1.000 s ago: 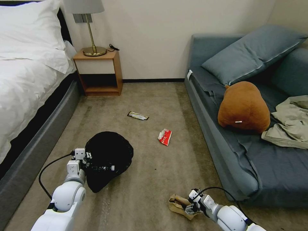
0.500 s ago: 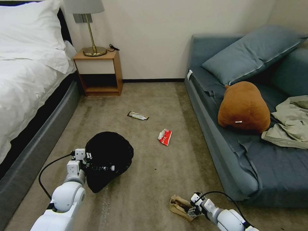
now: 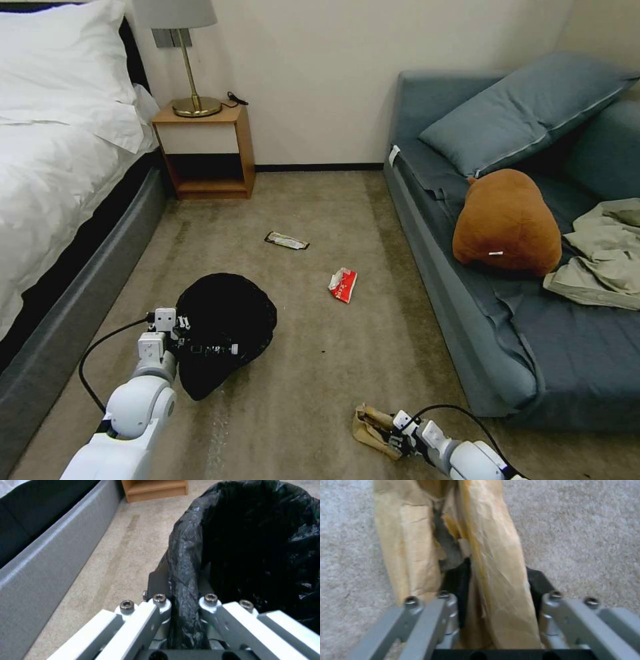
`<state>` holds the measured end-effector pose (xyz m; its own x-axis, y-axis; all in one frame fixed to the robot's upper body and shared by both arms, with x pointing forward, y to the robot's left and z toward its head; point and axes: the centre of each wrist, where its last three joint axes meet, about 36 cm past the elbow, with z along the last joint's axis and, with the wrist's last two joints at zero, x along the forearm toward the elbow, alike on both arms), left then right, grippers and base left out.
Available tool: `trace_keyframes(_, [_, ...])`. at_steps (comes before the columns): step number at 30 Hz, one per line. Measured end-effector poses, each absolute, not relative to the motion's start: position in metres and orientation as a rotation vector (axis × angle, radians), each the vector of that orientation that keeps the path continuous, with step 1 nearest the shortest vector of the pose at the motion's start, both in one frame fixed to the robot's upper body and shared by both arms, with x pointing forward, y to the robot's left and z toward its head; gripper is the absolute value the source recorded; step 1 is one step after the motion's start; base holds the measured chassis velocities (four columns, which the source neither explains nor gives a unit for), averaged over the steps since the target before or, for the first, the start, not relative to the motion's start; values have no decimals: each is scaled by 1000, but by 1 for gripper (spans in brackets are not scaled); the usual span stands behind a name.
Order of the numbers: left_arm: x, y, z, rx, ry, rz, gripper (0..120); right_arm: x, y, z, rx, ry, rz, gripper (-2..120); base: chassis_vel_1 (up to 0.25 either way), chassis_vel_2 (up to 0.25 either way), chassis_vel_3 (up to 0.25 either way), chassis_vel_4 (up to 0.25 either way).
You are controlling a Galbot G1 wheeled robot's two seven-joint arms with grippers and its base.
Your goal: Pick up the trash bin, then pick up the garbage on the floor and place it into the trash bin.
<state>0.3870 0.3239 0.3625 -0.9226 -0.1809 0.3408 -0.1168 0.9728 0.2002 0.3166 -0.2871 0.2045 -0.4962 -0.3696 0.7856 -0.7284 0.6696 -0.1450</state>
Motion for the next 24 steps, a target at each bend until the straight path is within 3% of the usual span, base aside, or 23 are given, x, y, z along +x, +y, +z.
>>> trace_keyframes(6, [384,322,364,209,-2758,-247,3,319,-294,210,833,-2138,618,2,0,0,0,0])
trace_keyframes(17, [380,321,366,201,-2782,-313,3,337,-303,230,818,-2180,655,0,0,0,0,0])
trace_keyframes(24, [378,320,369,200,-2791,-319,3,388,-319,273,776,-2262,709,0,0,0,0,0])
